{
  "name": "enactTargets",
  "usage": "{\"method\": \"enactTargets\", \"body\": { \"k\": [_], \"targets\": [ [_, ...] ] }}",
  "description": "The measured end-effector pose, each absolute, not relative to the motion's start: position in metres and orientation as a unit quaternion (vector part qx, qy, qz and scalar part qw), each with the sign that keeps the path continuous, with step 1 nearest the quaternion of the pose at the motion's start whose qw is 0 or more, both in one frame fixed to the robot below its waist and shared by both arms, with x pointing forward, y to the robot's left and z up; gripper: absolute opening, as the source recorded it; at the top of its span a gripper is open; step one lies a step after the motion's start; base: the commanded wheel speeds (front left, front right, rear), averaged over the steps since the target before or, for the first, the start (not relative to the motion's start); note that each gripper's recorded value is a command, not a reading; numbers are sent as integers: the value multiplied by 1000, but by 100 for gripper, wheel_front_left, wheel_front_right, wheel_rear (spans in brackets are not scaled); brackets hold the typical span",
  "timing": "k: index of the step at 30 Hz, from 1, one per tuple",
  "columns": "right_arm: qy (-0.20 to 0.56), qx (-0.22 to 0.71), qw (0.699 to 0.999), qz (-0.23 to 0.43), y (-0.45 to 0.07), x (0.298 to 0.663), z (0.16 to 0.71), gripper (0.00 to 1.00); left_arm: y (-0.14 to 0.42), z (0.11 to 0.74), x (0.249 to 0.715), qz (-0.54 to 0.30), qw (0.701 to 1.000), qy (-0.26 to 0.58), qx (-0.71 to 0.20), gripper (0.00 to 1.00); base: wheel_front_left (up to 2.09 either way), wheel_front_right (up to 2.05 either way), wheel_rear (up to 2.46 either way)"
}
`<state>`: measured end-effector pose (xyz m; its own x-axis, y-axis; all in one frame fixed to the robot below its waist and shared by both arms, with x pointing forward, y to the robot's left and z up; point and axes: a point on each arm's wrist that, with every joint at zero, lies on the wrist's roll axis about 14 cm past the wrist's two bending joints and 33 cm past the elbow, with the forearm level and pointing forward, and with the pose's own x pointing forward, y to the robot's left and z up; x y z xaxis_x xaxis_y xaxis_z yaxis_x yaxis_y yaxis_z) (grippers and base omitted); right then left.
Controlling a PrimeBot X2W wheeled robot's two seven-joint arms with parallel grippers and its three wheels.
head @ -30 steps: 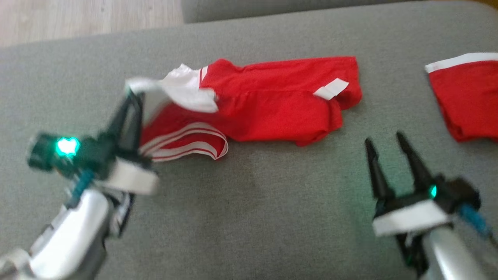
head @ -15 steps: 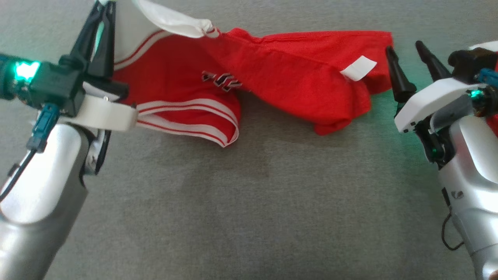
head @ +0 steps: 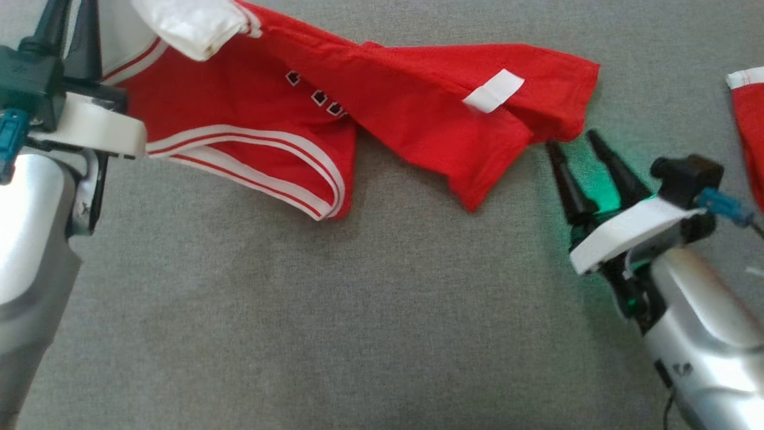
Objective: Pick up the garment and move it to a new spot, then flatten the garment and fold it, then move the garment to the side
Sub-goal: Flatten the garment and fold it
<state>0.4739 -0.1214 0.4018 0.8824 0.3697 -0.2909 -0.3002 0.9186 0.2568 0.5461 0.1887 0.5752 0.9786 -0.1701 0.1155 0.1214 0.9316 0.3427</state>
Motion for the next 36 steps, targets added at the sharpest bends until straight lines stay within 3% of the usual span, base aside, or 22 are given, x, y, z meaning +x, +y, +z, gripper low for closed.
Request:
{"method": "enactTargets", "body": {
  "k": [7,19,20,21,22,24,25,26,36],
  "targets": [
    [166,164,948,218,-89,461,411,100,195,564,549,-69,981,-57,170,0,0,0,0],
    [187,173,942,220,-80,473,393,100,202,556,549,-64,981,-46,175,0,0,0,0],
    [188,174,941,220,-79,476,391,84,202,555,549,-65,981,-45,176,0,0,0,0],
    [189,173,941,221,-78,477,391,76,201,555,550,-66,981,-45,176,0,0,0,0],
    [189,174,941,221,-78,478,390,58,201,555,550,-66,981,-45,177,0,0,0,0],
    [191,174,940,223,-76,479,389,44,200,556,552,-67,981,-47,177,0,0,0,0],
    [190,176,940,223,-75,480,390,27,200,556,552,-68,981,-47,177,0,0,0,0],
    [189,178,940,223,-75,481,390,1,199,555,552,-68,981,-47,177,0,0,0,0],
    [148,156,949,230,-90,485,419,0,186,573,551,-83,978,-82,174,0,0,0,0]
  ]
}}
